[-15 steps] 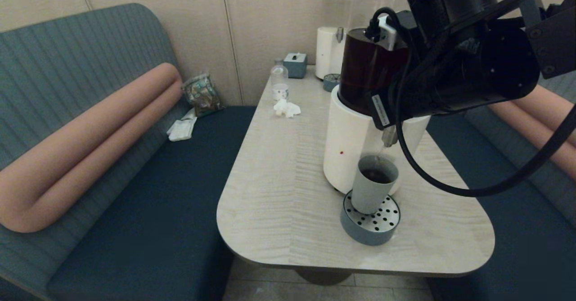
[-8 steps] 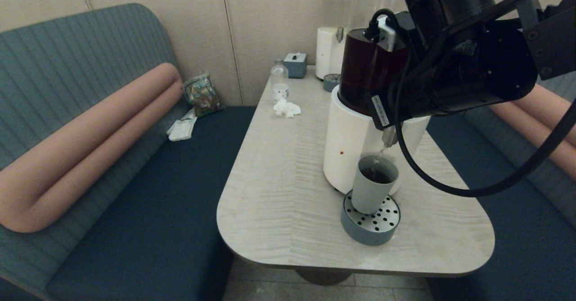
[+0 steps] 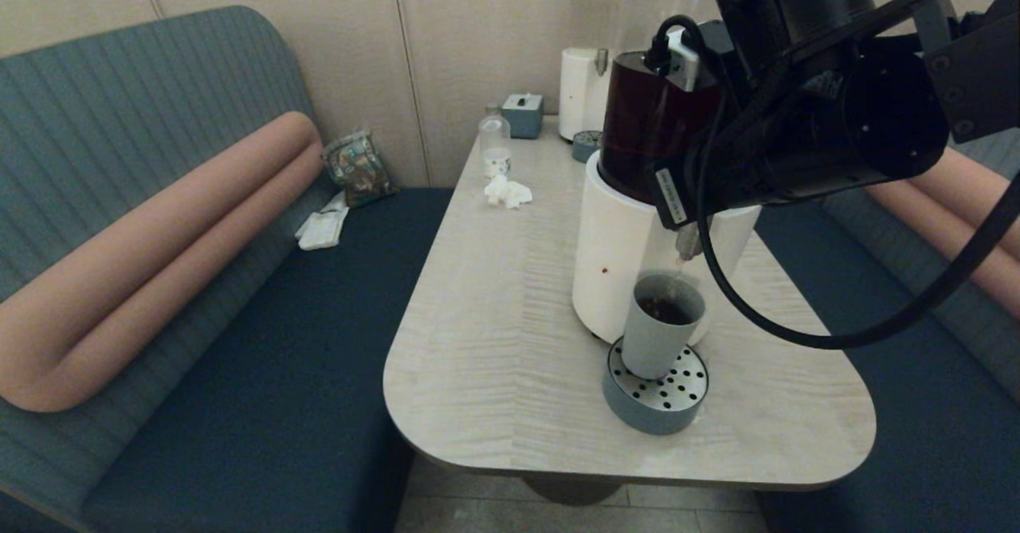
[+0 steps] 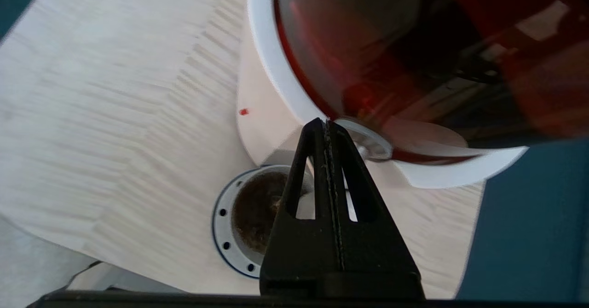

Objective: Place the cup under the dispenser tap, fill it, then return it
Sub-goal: Turn off the faucet

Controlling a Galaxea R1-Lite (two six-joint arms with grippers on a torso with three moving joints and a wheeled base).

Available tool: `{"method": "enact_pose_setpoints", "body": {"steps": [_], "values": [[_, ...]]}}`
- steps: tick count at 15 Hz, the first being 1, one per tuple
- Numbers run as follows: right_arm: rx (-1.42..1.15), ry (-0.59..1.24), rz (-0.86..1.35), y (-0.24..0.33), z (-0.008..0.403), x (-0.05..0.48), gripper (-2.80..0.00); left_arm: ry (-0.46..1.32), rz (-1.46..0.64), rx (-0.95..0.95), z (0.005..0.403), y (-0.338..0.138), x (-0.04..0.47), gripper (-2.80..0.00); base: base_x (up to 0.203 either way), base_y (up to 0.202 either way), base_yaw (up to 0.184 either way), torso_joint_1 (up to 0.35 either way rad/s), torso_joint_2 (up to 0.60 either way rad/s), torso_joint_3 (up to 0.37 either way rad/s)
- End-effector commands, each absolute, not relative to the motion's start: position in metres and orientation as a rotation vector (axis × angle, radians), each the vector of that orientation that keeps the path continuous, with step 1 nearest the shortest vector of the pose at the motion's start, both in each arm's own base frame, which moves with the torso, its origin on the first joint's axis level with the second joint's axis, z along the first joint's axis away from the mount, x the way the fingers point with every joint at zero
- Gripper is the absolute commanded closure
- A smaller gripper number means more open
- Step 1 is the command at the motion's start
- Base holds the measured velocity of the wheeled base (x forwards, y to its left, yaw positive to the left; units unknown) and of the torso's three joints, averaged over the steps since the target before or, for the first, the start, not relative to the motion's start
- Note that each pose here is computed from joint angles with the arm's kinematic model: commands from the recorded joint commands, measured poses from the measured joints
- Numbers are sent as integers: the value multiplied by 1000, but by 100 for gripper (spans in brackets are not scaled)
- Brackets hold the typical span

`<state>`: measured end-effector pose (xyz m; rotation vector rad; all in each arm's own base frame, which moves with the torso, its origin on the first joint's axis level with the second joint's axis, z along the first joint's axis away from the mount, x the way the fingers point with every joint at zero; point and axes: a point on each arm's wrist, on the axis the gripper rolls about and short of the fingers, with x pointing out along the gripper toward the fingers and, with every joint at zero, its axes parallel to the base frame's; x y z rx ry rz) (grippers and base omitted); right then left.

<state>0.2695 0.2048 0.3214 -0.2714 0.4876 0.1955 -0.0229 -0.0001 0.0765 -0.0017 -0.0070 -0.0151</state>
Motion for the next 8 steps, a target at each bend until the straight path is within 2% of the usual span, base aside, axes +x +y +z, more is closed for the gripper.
{"method": "enact_pose_setpoints", "body": {"steps": [1,8], "values": [[-265,472,210,206,326,264,0,-7,-16,-2,77,0,-23,0,0,0,0,0,0,0],[-284,495,236,218,318,262,0,-8,-15,-2,77,0,-23,0,0,0,0,0,0,0]]}}
